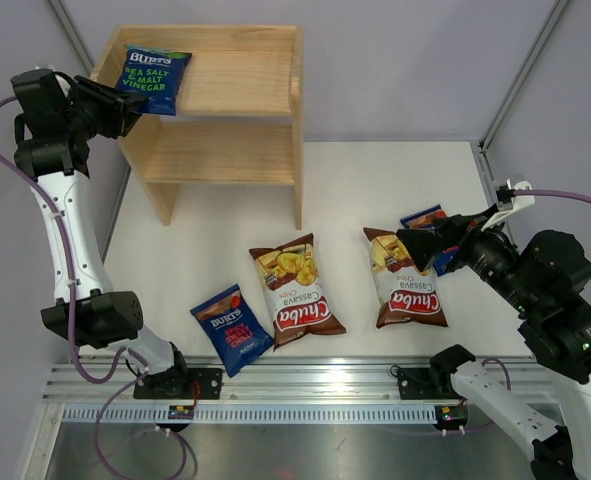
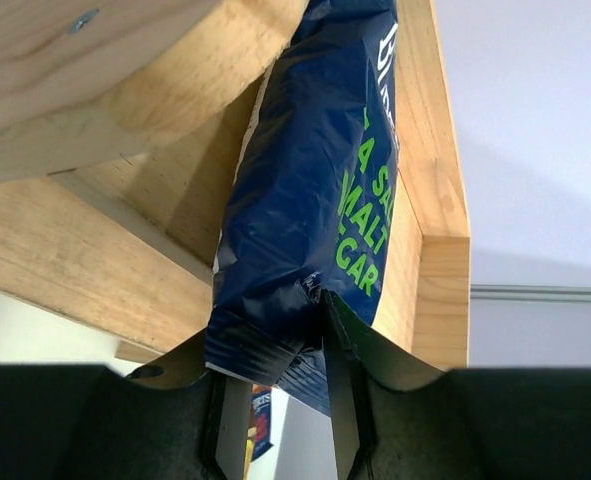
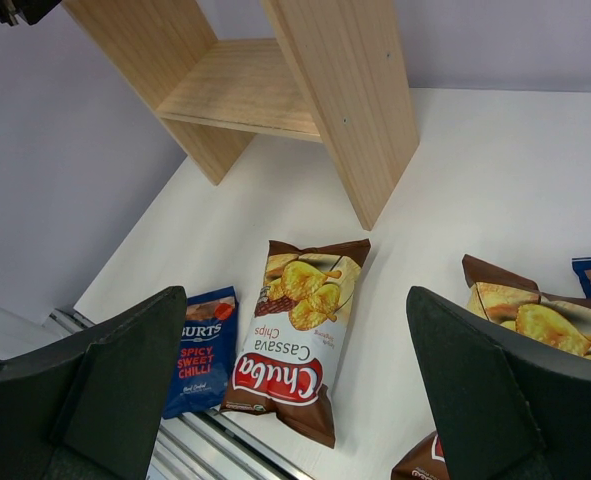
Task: Place and organize the chips bags onto the shelf
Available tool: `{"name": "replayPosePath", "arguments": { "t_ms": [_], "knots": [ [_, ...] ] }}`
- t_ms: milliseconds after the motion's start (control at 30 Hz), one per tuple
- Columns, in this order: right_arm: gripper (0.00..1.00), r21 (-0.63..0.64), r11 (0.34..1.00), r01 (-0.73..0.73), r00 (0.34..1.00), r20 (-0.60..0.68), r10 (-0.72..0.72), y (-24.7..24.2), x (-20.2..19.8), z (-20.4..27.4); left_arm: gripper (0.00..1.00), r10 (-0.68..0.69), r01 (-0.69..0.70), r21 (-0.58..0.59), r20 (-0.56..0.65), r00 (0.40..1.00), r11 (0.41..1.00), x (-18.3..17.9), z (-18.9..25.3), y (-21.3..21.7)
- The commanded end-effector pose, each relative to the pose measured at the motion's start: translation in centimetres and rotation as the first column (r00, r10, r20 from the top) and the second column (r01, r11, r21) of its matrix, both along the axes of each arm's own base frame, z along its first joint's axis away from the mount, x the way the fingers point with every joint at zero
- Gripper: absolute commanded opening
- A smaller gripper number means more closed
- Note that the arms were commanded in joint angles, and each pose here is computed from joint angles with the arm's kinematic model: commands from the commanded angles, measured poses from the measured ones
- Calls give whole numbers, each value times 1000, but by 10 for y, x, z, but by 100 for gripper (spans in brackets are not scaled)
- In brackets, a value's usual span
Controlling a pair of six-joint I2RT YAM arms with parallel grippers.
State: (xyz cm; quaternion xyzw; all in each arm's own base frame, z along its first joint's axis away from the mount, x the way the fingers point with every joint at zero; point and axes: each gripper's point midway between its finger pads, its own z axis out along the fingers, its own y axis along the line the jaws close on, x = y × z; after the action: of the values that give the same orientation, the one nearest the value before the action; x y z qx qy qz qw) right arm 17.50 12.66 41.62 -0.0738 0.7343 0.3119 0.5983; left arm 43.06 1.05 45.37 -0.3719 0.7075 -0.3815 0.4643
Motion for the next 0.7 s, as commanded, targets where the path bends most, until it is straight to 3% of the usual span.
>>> {"name": "replayPosePath", "arguments": {
  "t_ms": [0,67,167,400,667],
  "knots": [
    [99,0,1000,-9,999,47,9,1,1,9,33,-23,27,-56,63,998,998,0,17,-8],
    [100,1,1000,-9,999,48,9,1,1,9,40,-12,16,-62,64,998,998,-2,18,-5],
    [99,0,1000,-9,999,47,9,1,1,7,40,-15,22,-100,73,997,995,0,21,-1],
    [99,3,1000,-6,999,47,5,0,1,7,31,-5,14,-150,59,998,989,8,16,14],
    [100,6,1000,-11,999,43,11,2,2,6,29,37,-25,-164,72,997,986,-2,21,28]
  ]
}}
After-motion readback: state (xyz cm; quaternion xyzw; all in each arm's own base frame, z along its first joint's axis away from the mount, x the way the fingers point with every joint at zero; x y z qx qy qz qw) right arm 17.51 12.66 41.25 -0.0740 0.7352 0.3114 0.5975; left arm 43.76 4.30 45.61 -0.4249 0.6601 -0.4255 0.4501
